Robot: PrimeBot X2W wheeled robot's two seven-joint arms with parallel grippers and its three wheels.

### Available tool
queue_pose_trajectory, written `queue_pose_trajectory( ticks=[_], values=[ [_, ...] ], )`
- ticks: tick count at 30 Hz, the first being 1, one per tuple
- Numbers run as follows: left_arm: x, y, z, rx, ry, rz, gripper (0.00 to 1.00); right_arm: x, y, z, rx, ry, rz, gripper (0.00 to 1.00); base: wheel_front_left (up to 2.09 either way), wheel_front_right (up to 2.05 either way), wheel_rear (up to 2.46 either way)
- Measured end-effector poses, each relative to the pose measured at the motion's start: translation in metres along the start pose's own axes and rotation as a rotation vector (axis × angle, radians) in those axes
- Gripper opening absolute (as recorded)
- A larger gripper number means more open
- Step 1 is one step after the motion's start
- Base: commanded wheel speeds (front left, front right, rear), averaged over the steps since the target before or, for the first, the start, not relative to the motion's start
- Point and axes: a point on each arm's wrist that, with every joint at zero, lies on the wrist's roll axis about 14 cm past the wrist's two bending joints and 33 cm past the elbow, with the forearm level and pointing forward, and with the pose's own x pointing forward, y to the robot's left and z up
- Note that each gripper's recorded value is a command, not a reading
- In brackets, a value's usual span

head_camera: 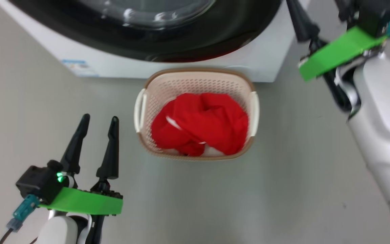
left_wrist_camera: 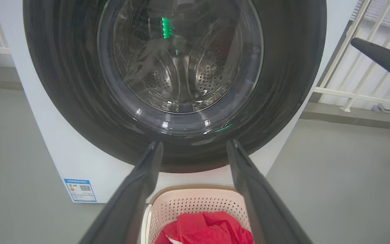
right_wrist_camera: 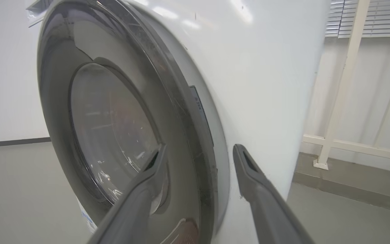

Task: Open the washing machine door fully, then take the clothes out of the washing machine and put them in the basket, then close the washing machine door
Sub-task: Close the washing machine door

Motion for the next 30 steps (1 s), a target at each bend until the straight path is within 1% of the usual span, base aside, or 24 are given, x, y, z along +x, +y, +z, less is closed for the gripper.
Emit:
queue_pose_trajectory(
  ticks=[6,7,10,14,19,22,26,30],
  values=[
    [0.004,-0.023,0.005,-0.052,-0.017,-0.064,1.0,-0.046,-0.012,0.008,-0.018,-0.001,-0.087,1.0,0.0,0.0,0.0],
    [0.004,-0.023,0.005,-0.052,-0.017,-0.064,1.0,-0.046,-0.012,0.008,-0.018,-0.001,-0.087,1.0,0.0,0.0,0.0],
    [0.0,-0.029,0.005,-0.053,-0.014,-0.084,1.0,-0.07,-0.018,0.015,-0.003,-0.014,-0.144,1.0,0.0,0.0,0.0],
    [-0.006,-0.035,0.005,-0.06,-0.009,-0.098,1.0,-0.101,-0.015,0.018,-0.024,-0.003,-0.177,1.0,0.0,0.0,0.0],
    [-0.011,-0.047,0.009,-0.06,-0.018,-0.132,1.0,-0.138,-0.021,0.029,-0.042,-0.009,-0.243,1.0,0.0,0.0,0.0],
    [-0.017,-0.051,0.012,-0.056,-0.022,-0.144,1.0,-0.16,-0.02,0.028,-0.043,0.005,-0.274,1.0,0.0,0.0,0.0],
    [-0.025,-0.053,0.016,-0.033,-0.03,-0.151,1.0,-0.19,-0.024,0.031,-0.047,0.01,-0.325,1.0,0.0,0.0,0.0],
    [-0.033,-0.05,0.022,-0.023,-0.048,-0.144,1.0,-0.215,-0.024,0.037,-0.058,0.006,-0.353,1.0,0.0,0.0,0.0]
  ],
)
